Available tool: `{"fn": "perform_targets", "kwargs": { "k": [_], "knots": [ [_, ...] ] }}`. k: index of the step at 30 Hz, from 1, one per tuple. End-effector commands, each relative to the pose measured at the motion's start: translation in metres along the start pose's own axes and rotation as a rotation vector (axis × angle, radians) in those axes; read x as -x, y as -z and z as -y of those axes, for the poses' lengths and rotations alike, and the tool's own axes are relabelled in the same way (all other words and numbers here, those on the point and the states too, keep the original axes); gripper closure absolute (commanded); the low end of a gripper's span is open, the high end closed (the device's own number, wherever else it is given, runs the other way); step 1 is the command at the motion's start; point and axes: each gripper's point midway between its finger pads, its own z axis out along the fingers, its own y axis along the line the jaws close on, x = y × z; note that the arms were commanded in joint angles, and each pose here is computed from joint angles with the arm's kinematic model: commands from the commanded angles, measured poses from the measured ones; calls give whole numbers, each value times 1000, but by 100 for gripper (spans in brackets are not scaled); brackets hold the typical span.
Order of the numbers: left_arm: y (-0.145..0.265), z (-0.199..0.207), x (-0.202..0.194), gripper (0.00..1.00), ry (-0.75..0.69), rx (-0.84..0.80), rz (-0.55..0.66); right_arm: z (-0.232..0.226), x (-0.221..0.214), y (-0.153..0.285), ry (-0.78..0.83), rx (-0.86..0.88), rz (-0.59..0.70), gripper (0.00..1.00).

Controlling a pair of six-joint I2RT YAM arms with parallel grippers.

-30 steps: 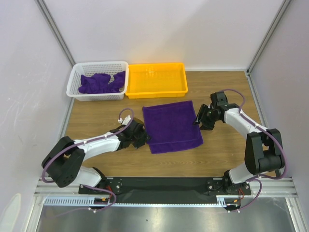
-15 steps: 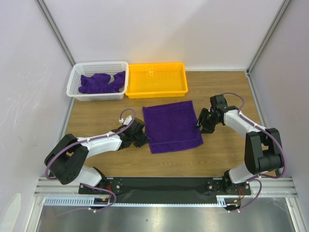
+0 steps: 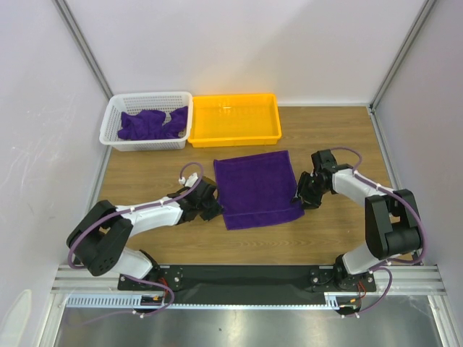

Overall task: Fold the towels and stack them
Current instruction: Fold the towel

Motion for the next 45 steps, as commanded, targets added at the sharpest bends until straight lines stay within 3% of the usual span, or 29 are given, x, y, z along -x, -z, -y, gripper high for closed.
{"fn": "perform_targets", "kwargs": {
  "k": [1,5,17,20,30,37,41,45],
  "knots": [
    [4,9,2,100,-22,-25,4,3,1,-5,-4,-20,9,52],
    [5,9,3,100,-22,-24,8,3,2,-7,-3,-22,15,52],
    [9,11,9,100,-43,-28,36,1,8,-9,3,-20,37,86],
    [15,15,15,100,-62,-25,53,-4,13,-2,9,-15,50,100],
    [60,73,46,100,-125,-141,120,-46,60,57,58,51,204,100],
    [80,106,89,100,-75,-226,178,-93,132,115,66,189,387,100],
    [95,127,108,100,-81,-265,204,-107,168,122,84,195,415,100],
    [102,131,107,100,-85,-287,196,-114,174,129,105,199,409,100]
  ]
}}
